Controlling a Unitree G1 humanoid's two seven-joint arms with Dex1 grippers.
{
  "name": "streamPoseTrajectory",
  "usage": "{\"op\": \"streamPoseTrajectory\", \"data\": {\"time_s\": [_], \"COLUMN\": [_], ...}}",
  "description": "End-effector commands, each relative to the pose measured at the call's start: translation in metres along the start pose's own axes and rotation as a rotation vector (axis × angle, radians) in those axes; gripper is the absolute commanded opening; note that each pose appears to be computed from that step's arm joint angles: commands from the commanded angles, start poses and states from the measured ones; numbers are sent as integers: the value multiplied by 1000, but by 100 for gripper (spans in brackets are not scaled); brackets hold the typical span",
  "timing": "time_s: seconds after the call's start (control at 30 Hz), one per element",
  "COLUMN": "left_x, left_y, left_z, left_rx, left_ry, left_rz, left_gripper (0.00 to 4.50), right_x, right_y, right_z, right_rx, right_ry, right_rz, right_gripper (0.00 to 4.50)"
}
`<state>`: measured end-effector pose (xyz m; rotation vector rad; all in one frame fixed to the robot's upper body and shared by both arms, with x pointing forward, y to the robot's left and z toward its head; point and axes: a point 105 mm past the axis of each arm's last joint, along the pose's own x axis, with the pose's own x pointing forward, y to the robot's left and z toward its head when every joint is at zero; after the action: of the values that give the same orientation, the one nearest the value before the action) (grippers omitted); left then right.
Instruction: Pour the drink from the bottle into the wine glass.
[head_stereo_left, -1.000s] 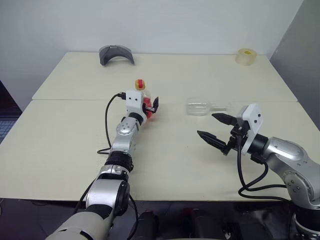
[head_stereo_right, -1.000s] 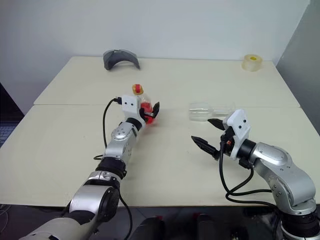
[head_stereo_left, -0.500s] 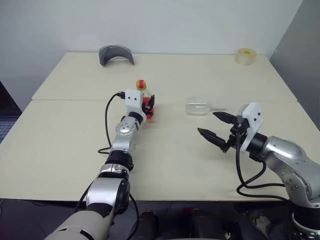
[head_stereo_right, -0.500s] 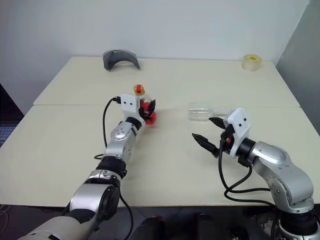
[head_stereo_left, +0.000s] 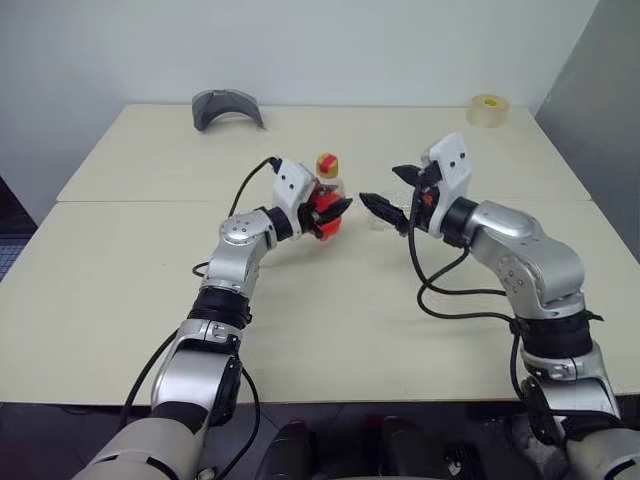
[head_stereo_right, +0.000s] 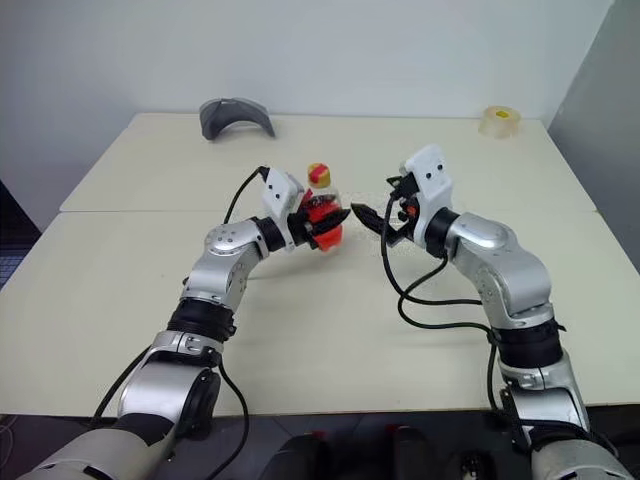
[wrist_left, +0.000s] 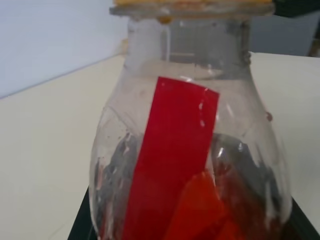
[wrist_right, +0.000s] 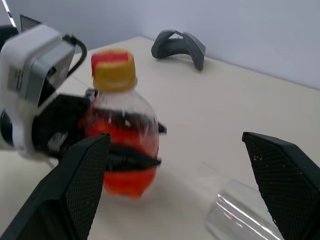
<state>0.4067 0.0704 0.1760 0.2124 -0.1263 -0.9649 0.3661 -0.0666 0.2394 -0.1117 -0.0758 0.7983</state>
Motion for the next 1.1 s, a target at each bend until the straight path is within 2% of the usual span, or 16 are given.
{"op": "streamPoseTrajectory", "data": {"time_s": [0.03,0.13,0.53,0.63,0.87,0.9,1.1], "left_x": [10,18,23,24,26,26,26], "left_y": [-5,-12,-13,-13,-14,-14,-22], "left_z": [30,30,33,34,38,38,36], "left_rx": [60,45,41,41,40,40,36], "left_ry": [-84,-96,-112,-119,-136,-138,-148], "left_rz": [-72,-99,-111,-108,-102,-103,-115], "left_gripper": [177,171,165,163,157,155,153], "right_x": [2,6,14,15,16,16,17], "right_y": [-1,2,12,15,20,20,21], "right_z": [23,30,36,35,32,32,41], "right_rx": [23,75,51,55,53,57,91], "right_ry": [-70,-89,-83,-76,-60,-64,-105], "right_rz": [25,68,167,192,229,229,231], "right_gripper": [450,450,450,388,144,127,127]}}
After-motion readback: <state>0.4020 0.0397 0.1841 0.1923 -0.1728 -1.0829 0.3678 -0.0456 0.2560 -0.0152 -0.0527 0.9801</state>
